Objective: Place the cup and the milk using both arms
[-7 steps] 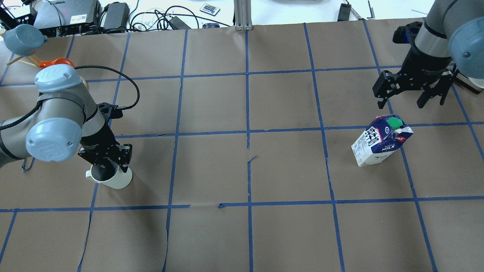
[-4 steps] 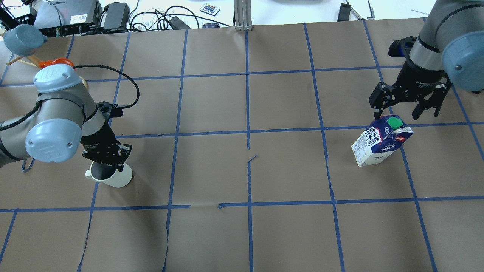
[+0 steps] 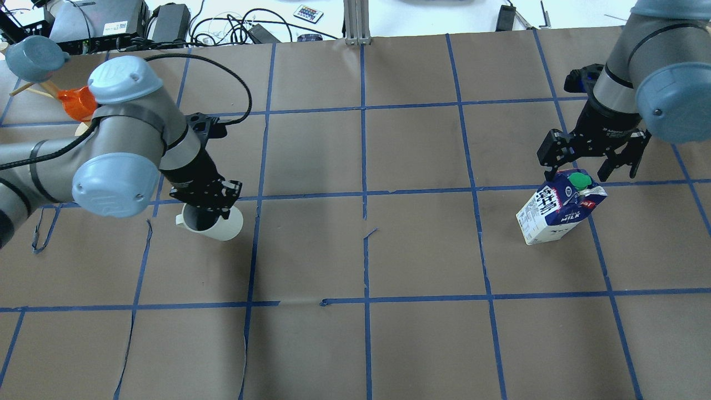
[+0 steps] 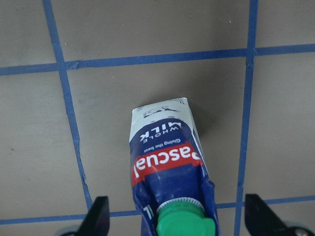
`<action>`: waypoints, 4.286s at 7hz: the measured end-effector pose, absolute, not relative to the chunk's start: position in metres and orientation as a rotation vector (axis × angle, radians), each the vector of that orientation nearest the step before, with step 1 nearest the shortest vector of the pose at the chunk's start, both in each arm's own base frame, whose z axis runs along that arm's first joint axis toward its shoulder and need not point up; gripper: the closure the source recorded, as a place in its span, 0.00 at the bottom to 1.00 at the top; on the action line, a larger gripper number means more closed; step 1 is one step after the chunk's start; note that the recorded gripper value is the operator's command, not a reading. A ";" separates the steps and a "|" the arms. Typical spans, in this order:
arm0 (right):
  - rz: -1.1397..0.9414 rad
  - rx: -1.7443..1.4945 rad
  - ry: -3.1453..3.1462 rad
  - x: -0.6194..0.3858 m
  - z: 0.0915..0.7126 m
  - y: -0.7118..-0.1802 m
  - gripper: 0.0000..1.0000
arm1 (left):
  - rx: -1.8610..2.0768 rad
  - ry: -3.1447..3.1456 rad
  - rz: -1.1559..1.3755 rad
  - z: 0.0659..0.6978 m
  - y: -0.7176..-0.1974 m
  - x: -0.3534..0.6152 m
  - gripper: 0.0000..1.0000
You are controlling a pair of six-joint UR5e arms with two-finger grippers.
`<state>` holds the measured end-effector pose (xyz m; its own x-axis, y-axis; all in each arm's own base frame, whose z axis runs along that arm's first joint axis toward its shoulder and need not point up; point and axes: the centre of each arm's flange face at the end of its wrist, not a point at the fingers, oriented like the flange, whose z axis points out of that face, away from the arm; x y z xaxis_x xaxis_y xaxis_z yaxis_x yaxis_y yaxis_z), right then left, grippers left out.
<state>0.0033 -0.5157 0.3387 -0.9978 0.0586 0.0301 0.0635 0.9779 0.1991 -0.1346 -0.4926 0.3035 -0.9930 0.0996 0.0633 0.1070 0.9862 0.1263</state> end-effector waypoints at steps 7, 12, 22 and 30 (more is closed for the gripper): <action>-0.369 -0.048 -3.099 0.004 0.333 -0.511 0.65 | -0.058 -3.093 -0.214 0.307 -0.436 -0.400 1.00; -0.298 -0.087 -3.129 0.006 0.352 -0.519 0.66 | -0.009 -3.116 -0.319 0.267 -0.430 -0.407 0.01; -0.271 -0.281 -3.169 0.190 0.363 -0.490 0.65 | 0.081 -3.124 0.003 0.458 -0.451 -0.242 0.00; -0.254 -0.202 -3.190 0.247 0.350 -0.467 0.61 | -0.079 -3.172 0.074 0.524 -0.481 -0.164 0.00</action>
<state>0.2467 -0.4668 0.3504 -0.9899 0.1305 -0.0549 0.1201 0.9795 0.1616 -0.1636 -0.4811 0.5235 -0.9982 0.0490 -0.0332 0.0504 0.9977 -0.0455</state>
